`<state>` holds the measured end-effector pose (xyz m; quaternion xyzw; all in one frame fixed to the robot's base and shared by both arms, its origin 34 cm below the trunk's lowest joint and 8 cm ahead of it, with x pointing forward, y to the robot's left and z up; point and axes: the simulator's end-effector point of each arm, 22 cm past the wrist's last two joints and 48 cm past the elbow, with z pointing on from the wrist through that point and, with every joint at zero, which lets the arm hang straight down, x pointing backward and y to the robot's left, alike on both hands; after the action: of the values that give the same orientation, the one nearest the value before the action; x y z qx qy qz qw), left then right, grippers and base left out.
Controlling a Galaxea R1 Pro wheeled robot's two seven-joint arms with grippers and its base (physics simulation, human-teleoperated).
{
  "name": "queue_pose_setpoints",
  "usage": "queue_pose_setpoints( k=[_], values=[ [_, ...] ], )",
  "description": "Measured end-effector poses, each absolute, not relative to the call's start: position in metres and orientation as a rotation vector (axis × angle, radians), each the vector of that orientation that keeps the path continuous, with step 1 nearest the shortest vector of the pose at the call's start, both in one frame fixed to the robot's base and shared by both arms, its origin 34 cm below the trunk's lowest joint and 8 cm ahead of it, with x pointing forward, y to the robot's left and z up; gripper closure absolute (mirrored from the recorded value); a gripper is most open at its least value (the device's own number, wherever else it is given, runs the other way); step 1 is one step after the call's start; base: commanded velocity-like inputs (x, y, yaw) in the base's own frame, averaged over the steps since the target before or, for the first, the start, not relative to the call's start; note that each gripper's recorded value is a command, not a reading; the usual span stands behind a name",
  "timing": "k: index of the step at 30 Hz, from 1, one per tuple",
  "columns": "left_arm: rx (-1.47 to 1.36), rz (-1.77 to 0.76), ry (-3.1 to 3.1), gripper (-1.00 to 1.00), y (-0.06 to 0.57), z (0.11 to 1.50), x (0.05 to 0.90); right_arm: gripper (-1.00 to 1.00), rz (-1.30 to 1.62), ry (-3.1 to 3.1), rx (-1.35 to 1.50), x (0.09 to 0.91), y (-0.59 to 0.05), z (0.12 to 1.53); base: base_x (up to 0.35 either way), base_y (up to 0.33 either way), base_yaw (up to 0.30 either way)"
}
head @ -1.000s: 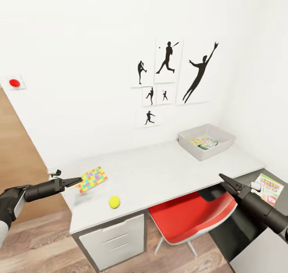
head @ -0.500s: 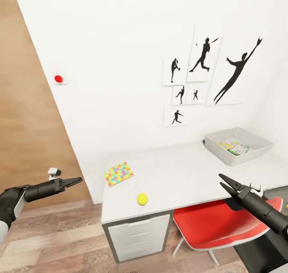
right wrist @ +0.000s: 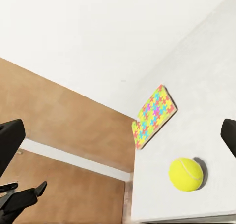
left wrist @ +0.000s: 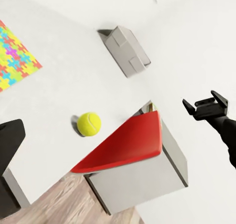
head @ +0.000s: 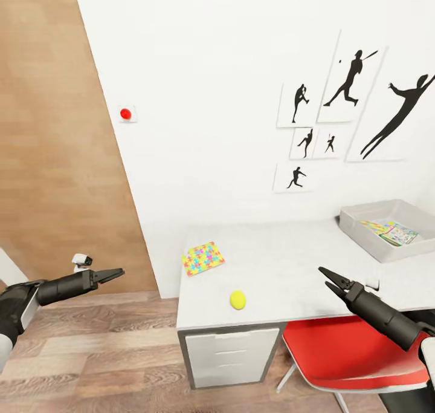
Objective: Put all the toys in the child's room - the three board games (two on the bed and one on the table), the two jigsaw puzzles on the table, and the tennis ball on the table - inside the toy box on the table in the child's room.
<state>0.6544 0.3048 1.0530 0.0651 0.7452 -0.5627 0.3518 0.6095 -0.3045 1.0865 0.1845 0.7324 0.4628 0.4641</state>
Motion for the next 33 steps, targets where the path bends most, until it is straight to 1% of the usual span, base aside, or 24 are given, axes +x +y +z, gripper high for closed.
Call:
queue_pose_setpoints(
  k=[6, 9, 15, 19, 23, 27, 33],
  values=[
    [0.164, -1.466, 1.937, -1.0, 0.301, 1.048, 0.654, -1.0, 1.067, 1.861, 0.492, 0.617, -0.309, 1.071, 0.0, 0.0, 0.239],
    [0.161, -1.47, 1.94, -1.0, 0.301, 1.046, 0.655, -1.0, 0.992, 1.891, 0.48, 0.65, -0.306, 1.085, 0.0, 0.0, 0.236],
    [0.121, -1.408, 1.995, -1.0, 0.305, 1.03, 0.662, -1.0, 0.784, 2.047, 0.405, 0.717, -0.273, 1.097, 0.0, 0.0, 0.23],
    [0.059, -1.28, 2.083, -1.0, 0.318, 1.006, 0.674, -1.0, 0.607, 2.214, 0.482, 0.76, -0.263, 1.069, 0.0, 0.0, 0.212],
    [-0.008, -1.128, 2.175, -1.0, 0.335, 0.979, 0.684, -1.0, 0.48, 2.41, 0.601, 0.772, -0.265, 1.01, 0.0, 0.0, 0.183],
    [-0.056, -1.015, 2.23, -1.0, 0.35, 0.962, 0.691, -1.0, 0.379, 2.498, 0.665, 0.767, -0.278, 0.976, 0.0, 0.0, 0.063],
    [-0.071, -0.981, 2.243, -1.0, 0.354, 0.957, 0.693, -1.0, 0.331, 2.491, 0.699, 0.769, -0.288, 0.969, 0.0, 0.032, 0.011]
  ],
)
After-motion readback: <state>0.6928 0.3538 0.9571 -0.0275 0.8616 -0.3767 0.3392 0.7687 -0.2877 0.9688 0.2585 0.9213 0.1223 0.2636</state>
